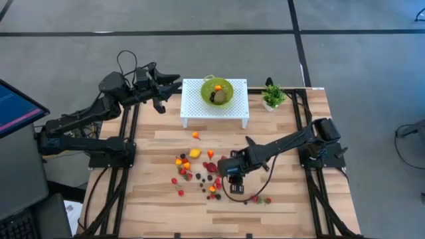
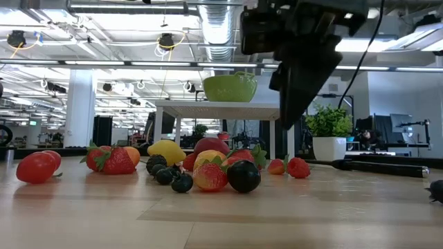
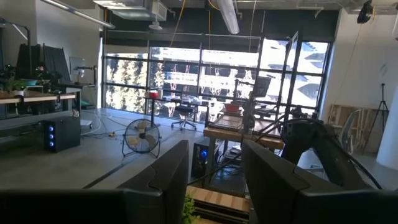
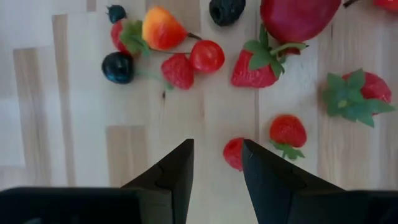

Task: Pick & Place Fruit
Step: Put the red raspberry into the green strainer bowl

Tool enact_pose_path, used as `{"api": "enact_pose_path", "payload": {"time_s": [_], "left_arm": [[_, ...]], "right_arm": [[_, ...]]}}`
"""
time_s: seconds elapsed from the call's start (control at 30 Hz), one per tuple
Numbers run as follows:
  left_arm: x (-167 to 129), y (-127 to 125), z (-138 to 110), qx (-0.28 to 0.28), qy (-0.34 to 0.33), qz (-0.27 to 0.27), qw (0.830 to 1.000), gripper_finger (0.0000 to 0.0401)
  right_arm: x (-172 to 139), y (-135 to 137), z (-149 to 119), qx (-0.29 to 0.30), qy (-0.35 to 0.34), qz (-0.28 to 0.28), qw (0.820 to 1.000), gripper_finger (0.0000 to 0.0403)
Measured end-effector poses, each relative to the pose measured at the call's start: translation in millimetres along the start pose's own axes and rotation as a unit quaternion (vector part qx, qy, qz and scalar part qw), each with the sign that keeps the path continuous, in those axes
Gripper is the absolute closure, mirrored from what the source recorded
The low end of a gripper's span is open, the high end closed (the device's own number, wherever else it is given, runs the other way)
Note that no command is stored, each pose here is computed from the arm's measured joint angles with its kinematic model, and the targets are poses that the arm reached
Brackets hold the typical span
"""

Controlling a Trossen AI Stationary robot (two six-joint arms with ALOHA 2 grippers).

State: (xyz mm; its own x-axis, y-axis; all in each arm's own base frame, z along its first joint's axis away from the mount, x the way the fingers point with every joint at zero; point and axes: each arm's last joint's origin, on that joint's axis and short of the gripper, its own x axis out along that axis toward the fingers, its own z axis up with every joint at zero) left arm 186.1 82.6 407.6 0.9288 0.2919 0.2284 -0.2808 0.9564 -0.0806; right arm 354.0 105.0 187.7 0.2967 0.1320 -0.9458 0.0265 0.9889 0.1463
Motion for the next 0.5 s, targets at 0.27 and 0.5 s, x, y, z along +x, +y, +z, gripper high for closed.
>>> {"api": "enact_pose_path", "payload": {"time_s": [0.27,0.5], "left_arm": [[0,0,0,0.0,0.0,0.0,1.0,0.0259],[0,0,0,0.0,0.0,0.0,1.0,0.0259]], "right_arm": [[11,-6,-9,-0.008,0.008,-0.004,1.0,0.0274],[23,-11,-16,-0.025,0.0,-0.002,1.0,0.0274]]}}
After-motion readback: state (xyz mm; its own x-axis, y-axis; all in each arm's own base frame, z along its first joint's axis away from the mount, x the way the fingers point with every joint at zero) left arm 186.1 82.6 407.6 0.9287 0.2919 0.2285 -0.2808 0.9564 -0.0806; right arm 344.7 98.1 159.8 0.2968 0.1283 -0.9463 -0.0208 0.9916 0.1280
